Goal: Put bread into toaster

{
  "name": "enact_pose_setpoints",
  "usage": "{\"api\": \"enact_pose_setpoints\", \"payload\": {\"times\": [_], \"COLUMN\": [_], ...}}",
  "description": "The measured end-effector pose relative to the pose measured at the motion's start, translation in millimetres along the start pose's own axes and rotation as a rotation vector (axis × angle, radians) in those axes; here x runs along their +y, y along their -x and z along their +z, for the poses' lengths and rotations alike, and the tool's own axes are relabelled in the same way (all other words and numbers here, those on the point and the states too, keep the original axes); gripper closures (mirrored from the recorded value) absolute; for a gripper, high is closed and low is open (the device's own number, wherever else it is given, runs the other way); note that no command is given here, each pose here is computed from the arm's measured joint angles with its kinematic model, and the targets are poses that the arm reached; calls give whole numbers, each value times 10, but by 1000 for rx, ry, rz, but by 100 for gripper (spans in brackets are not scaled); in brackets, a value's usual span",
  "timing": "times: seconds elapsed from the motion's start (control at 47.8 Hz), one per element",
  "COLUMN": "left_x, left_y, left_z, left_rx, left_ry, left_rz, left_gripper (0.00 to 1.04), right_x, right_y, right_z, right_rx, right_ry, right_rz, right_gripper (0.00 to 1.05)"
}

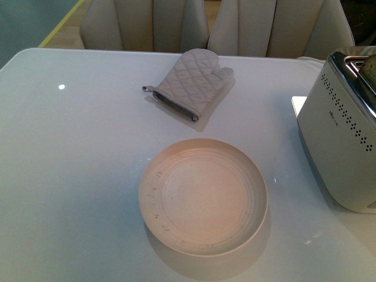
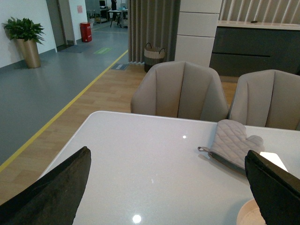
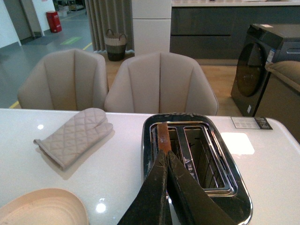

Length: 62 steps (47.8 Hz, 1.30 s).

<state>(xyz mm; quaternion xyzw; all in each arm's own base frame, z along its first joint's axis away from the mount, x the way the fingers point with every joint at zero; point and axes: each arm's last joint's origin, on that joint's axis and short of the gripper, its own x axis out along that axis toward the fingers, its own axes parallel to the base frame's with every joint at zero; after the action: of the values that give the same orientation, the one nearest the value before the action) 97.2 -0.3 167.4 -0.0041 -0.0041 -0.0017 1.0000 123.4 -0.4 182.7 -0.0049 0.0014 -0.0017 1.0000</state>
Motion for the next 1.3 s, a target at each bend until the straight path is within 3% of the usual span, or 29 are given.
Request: {"api": "enact_pose_setpoints", "payload": {"times": [1.026,1.13,1.298], "left_x": [0,0,0], "left_y": [0,0,0], "left_z": [0,0,0], "left_rx": [0,0,0], "left_ry": [0,0,0], "left_rz": [0,0,0], "left_gripper": [7,7,7], "right_x": [1,1,1], "right_y": [267,267,267], "right_z": [-120,-120,-120], "right_rx": [-20,-20,-20], "right_ry": [-2,-2,-2], "right_rz": [-1,-1,-1], "right_gripper": [103,87,51]}}
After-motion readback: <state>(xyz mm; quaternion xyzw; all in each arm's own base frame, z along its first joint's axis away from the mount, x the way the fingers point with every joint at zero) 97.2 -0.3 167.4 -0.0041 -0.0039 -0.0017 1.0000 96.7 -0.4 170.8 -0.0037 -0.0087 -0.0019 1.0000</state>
